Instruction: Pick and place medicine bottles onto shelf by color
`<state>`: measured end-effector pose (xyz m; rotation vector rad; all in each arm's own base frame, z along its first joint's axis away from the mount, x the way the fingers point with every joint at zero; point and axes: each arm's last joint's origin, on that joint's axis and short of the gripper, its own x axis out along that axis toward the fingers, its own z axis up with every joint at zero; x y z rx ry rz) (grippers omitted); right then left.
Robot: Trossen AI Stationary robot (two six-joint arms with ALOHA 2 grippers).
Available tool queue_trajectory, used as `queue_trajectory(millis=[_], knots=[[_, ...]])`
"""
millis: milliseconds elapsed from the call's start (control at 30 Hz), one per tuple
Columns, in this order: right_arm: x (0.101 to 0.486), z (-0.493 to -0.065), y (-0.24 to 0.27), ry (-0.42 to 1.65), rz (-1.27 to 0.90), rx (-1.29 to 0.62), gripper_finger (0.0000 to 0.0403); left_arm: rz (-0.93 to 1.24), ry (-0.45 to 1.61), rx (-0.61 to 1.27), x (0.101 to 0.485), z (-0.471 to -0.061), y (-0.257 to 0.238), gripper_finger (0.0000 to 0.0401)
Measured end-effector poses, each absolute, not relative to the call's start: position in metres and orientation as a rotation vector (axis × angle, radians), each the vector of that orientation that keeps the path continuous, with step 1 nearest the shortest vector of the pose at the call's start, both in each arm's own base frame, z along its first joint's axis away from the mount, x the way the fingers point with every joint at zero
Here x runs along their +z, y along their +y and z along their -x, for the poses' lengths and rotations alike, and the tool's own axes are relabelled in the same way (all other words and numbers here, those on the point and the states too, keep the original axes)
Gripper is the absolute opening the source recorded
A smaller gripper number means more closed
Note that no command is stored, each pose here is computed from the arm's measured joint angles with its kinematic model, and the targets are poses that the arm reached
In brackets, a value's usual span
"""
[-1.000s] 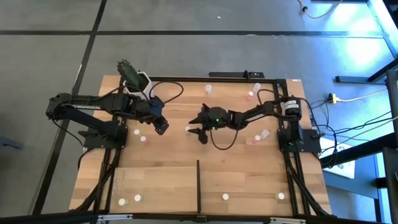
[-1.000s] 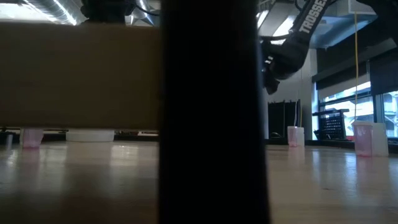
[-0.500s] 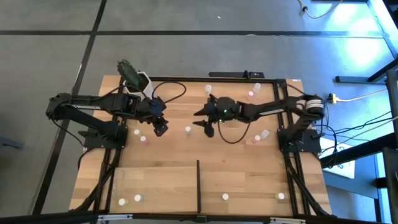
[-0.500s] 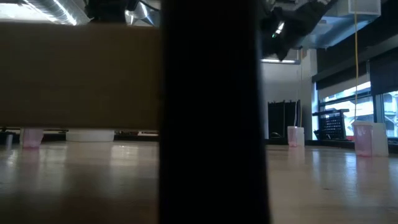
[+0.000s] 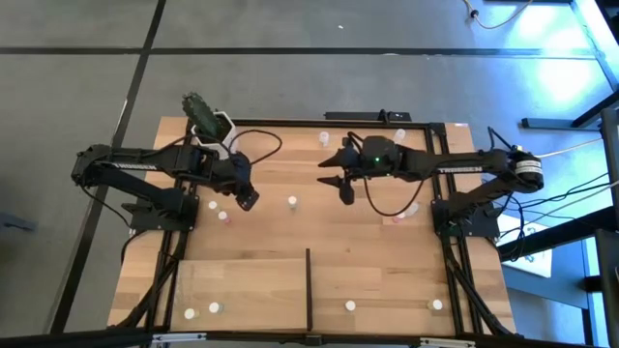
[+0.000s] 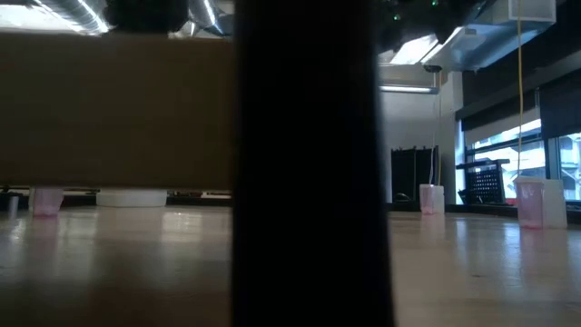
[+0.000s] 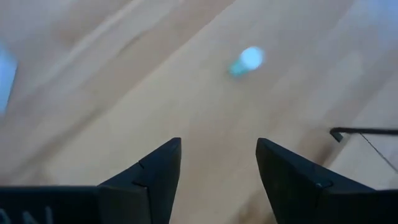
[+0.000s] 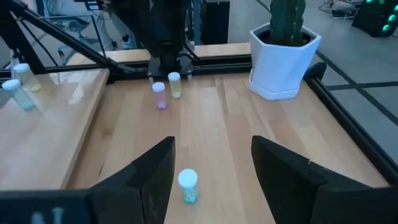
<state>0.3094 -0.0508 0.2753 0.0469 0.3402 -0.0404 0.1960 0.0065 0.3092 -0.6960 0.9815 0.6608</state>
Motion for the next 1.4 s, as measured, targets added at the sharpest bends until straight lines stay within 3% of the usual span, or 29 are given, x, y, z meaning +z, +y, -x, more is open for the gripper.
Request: queue_trajectory(millis=[267,733,1400], knots=[[0.279,-0.304,-0.050,0.357,-0.017,-0.035,0.0214,0.899,1.081,0.917,0.303,-0.177,0.005,0.0202],[0.299,-0.300,-0.050,0.503,0.018,0.030,0.0214,0.973,1.078,0.941,0.300,-0.181,-0.015,0.0202],[0.345,-0.296,-0.051,0.539,0.160,0.071,0.0214,0.960,1.268,1.139,0.264,-0.207,-0.040,0.0202]])
